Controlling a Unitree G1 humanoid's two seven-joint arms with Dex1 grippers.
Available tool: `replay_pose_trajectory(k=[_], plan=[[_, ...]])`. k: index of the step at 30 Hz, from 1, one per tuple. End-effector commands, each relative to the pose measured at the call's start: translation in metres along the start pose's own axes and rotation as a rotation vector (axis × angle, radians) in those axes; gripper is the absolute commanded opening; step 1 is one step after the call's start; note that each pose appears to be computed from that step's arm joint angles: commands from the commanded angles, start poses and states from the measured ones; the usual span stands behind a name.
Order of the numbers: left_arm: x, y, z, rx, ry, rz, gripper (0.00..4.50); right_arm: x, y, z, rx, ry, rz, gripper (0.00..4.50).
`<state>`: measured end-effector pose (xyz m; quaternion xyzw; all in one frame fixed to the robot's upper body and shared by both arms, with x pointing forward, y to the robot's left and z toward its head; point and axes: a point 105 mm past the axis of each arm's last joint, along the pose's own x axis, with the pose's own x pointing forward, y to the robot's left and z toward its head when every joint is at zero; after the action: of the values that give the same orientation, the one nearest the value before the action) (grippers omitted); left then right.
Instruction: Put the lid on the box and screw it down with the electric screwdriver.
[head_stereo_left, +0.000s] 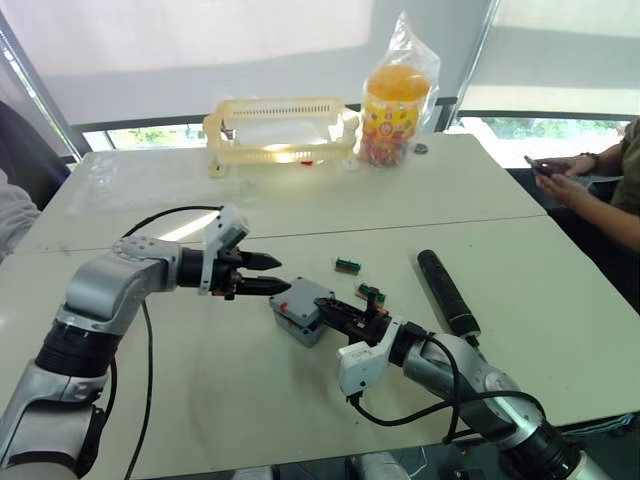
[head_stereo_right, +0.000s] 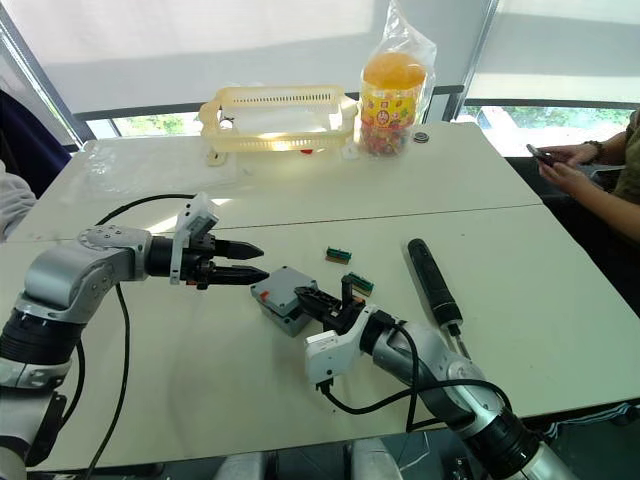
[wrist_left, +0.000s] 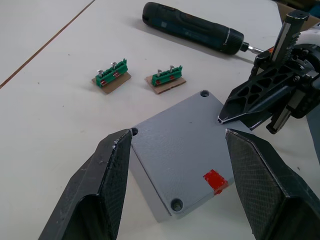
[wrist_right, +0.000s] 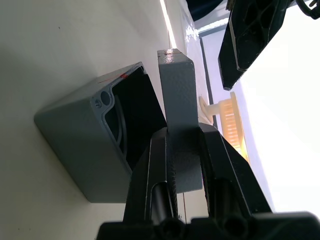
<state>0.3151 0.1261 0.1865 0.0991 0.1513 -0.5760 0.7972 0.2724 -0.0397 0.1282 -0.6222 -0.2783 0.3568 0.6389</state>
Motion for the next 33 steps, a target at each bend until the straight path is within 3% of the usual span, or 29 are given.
replay_pose_trajectory(k=[1, 12, 19, 21, 33], plan=[[0.006, -0.007, -0.002, 0.05, 0.016, -0.025, 3.02, 0.0, -0.004, 0.001, -0.012, -0.008, -0.02, 0.11], [0.025, -0.013, -0.024, 0.101, 0.092, -0.045, 3.02, -0.003, 0.007, 0.0, 0.002, -0.01, 0.003, 0.11], [0.026, -0.012, -0.038, 0.096, 0.125, -0.046, 3.07, -0.002, 0.006, -0.001, -0.002, -0.007, -0.015, 3.62], [0.027, -0.011, -0.04, 0.098, 0.13, -0.042, 3.07, -0.003, 0.006, -0.001, -0.003, -0.007, -0.019, 4.43], [0.029, 0.003, -0.057, 0.095, 0.166, 0.059, 3.07, -0.012, 0.0, -0.01, -0.019, 0.008, -0.026, 4.43]])
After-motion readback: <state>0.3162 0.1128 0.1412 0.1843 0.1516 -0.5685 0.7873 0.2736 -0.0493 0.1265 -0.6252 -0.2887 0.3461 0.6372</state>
